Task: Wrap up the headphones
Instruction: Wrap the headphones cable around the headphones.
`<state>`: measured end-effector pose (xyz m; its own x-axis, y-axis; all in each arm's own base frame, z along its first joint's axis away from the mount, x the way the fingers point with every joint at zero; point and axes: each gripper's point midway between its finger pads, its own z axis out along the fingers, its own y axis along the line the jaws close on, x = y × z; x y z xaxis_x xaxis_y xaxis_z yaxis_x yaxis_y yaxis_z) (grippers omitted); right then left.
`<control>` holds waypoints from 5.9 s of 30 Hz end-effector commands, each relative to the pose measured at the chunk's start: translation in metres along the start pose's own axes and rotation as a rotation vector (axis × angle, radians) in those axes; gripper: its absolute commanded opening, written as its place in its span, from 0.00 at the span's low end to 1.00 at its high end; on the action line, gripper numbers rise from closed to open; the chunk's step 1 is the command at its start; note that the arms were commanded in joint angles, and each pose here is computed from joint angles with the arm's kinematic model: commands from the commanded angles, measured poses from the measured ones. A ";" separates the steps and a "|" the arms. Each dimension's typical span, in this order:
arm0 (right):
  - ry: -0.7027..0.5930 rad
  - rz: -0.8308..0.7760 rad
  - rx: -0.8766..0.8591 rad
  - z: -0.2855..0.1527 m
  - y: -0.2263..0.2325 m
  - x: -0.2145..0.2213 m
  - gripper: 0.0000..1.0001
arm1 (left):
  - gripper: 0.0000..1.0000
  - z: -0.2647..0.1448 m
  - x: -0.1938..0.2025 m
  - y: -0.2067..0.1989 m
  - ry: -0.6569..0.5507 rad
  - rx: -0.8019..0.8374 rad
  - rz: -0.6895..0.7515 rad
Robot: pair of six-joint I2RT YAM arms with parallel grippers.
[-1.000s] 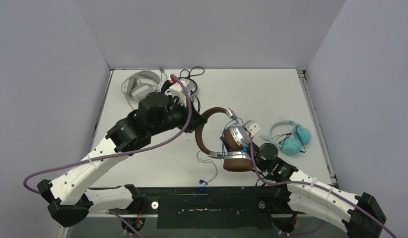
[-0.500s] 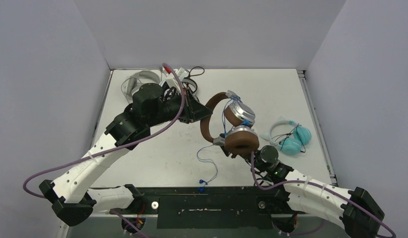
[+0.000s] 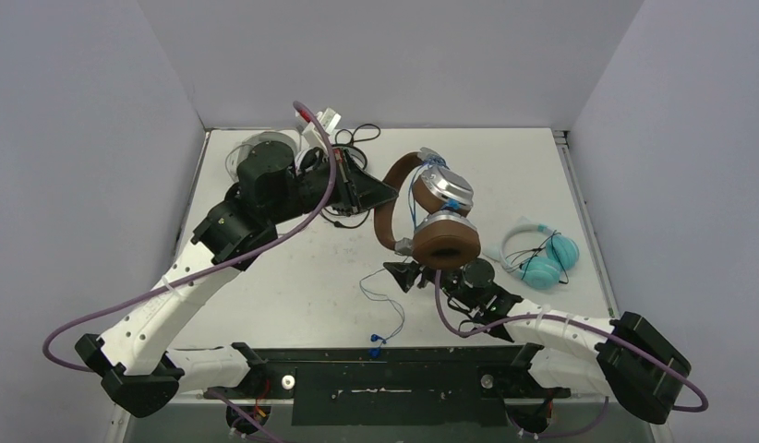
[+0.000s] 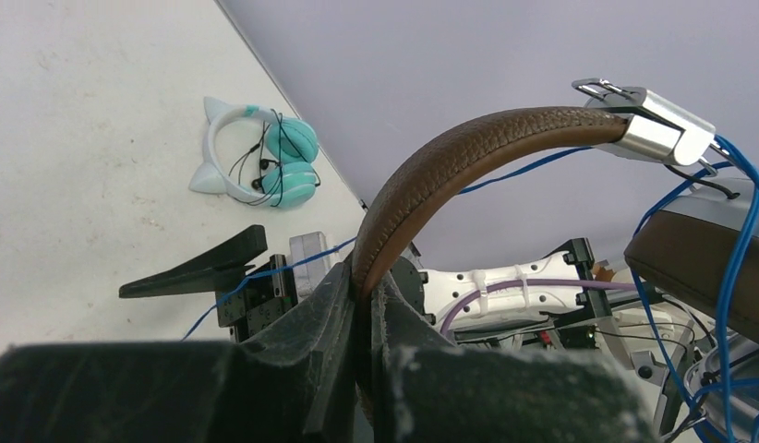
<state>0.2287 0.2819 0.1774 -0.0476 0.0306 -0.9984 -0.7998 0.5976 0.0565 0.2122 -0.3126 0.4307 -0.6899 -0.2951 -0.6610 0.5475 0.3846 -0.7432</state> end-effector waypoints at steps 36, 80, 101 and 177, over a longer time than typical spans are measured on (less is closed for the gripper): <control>-0.008 0.220 -0.468 -0.026 0.130 -0.054 0.00 | 0.00 -0.085 -0.095 0.187 -0.514 -0.924 0.202; 0.497 -0.014 0.107 0.000 -0.020 -0.051 0.00 | 0.00 -0.036 0.077 0.171 0.124 -0.287 1.165; 0.156 0.131 0.149 0.001 -0.046 -0.045 0.05 | 0.00 -0.039 0.009 0.075 -0.180 -0.268 0.469; -0.063 0.263 -0.334 -0.023 0.082 -0.052 0.23 | 0.00 -0.031 -0.129 0.082 -0.424 -0.371 0.153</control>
<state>0.1542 0.3074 0.2082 -0.2683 0.1627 -0.9495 -0.9045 0.2965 0.3064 0.3339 -0.2073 0.4114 -0.3997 -0.3988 -0.8253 0.2749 0.8068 -0.5229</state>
